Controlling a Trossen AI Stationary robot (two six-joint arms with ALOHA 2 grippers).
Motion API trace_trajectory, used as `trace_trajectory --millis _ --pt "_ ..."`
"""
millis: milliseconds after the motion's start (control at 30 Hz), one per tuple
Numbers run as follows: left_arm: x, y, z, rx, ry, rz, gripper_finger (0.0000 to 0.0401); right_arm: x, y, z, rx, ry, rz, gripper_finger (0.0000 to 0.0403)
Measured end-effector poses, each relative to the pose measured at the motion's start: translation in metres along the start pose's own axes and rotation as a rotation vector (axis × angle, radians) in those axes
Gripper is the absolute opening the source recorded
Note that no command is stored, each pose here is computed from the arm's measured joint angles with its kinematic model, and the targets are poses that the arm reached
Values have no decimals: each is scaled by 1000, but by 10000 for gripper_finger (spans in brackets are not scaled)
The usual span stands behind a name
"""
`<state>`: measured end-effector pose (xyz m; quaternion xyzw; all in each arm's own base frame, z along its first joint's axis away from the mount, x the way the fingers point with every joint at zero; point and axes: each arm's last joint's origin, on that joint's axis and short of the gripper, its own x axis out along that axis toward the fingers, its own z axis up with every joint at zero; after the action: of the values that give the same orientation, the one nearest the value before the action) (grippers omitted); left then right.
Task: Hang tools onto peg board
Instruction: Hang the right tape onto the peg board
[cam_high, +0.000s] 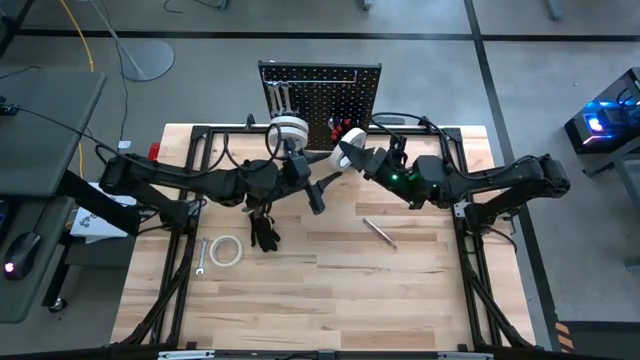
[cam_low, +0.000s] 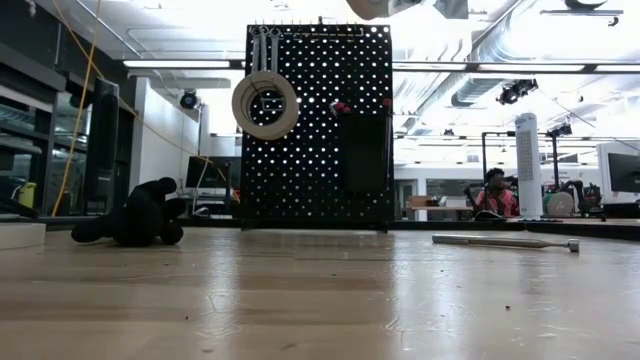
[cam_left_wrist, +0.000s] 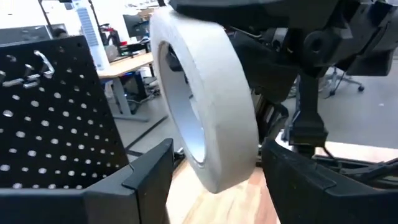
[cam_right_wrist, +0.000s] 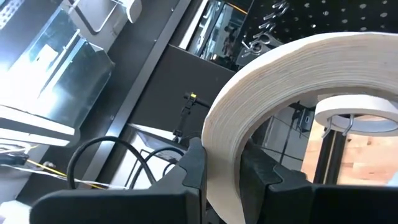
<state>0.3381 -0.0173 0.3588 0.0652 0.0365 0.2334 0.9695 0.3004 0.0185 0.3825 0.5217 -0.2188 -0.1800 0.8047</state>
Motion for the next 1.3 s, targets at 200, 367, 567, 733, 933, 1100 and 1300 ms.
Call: trace_trajectory --millis 200,367,567,733,933,1100,1300 --pt "6 -4 -1 -42 -46 6 223 1 -1 -3 13 -20 -1 41" --pt "8 -5 -3 -41 -37 47 215 1 0 -6 4 -32 12 41" --pt "8 -4 -4 -44 -29 56 75 0 1 -6 8 -50 3 41" --pt "9 -2 -5 -81 -23 49 56 0 1 -7 8 -37 8 105" --pt "2 8 -9 -67 95 14 56 -4 4 -4 -63 -15 20 193" --pt "-22 27 -14 -11 301 -55 56 -15 14 11 -119 -15 28 215" --pt "-81 67 -45 102 706 -96 56 -35 24 30 -230 20 11 216"
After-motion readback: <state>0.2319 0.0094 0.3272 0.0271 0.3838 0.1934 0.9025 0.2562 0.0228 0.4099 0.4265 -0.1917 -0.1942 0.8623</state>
